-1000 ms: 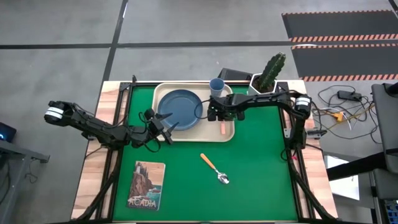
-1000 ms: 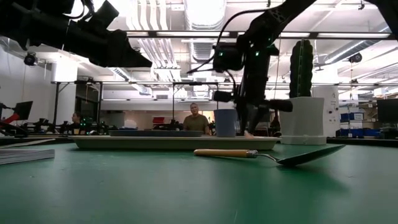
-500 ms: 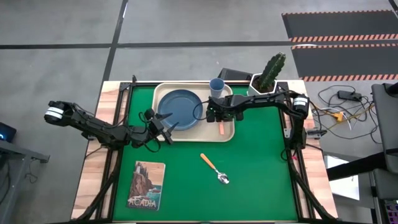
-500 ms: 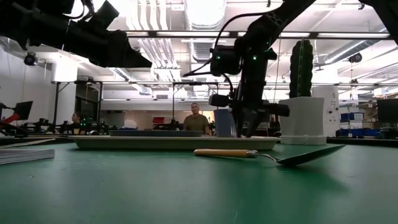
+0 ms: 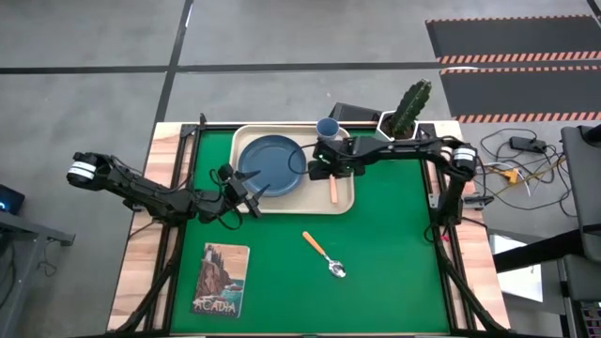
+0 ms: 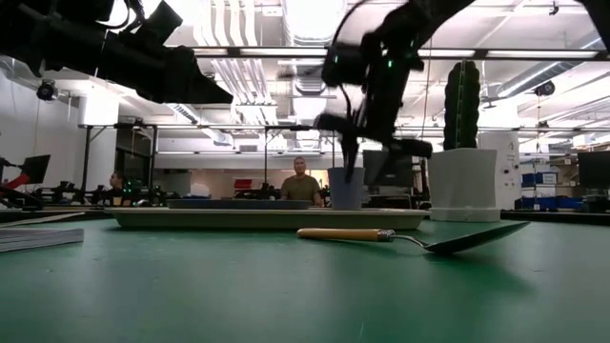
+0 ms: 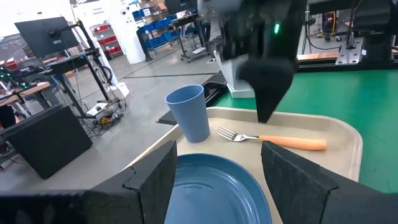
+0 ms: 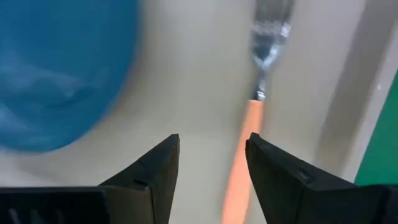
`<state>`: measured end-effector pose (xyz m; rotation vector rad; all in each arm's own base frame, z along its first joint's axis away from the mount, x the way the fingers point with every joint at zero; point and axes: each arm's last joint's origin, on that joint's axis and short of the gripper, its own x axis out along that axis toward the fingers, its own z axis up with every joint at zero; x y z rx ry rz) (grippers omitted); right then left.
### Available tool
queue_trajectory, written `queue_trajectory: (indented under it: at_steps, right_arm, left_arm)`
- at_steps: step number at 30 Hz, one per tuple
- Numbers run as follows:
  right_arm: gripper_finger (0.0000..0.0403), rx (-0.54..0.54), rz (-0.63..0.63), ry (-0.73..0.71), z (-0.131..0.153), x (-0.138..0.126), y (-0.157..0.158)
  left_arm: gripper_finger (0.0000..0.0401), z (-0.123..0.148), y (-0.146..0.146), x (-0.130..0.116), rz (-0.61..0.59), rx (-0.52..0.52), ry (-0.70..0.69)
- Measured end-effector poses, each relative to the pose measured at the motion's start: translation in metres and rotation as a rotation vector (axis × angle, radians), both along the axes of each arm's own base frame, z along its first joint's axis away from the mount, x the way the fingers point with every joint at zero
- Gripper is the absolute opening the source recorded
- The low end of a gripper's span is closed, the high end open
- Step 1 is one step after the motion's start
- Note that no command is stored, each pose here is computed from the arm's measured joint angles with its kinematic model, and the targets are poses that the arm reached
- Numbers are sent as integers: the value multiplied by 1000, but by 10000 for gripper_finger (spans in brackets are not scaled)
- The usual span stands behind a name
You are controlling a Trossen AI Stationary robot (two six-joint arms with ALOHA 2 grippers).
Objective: Pick and place plate/cup/fork/spoon on tray
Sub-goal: Put the yellow spoon on the white tray
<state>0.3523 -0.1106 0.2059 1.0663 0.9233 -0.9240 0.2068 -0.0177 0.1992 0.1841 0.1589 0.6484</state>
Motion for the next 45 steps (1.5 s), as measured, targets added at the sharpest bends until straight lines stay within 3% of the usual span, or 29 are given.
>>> queue_trajectory:
  at_steps: [7, 18, 25, 32, 39, 45]
  right_arm:
    - [171, -94, 231, -97, 39, 0, 40]
    - [171, -382, 629, -74, 50, -4, 159]
    - [160, -492, 903, -71, 53, -23, 211]
    - [144, -690, 982, -79, 64, -53, 227]
    - [143, -822, 1028, -289, 61, -89, 217]
    - [143, -914, 1018, -444, 46, -125, 200]
  left_arm:
    - [215, 0, 0, 0, 0, -1, -1]
    - [215, 0, 0, 0, -5, -6, -5]
    - [215, 15, -7, 10, -226, -38, -46]
    - [215, 32, -16, 22, -344, -53, -91]
    - [215, 35, -23, 35, -368, -65, -84]
    - [215, 30, -38, 53, -406, -164, -86]
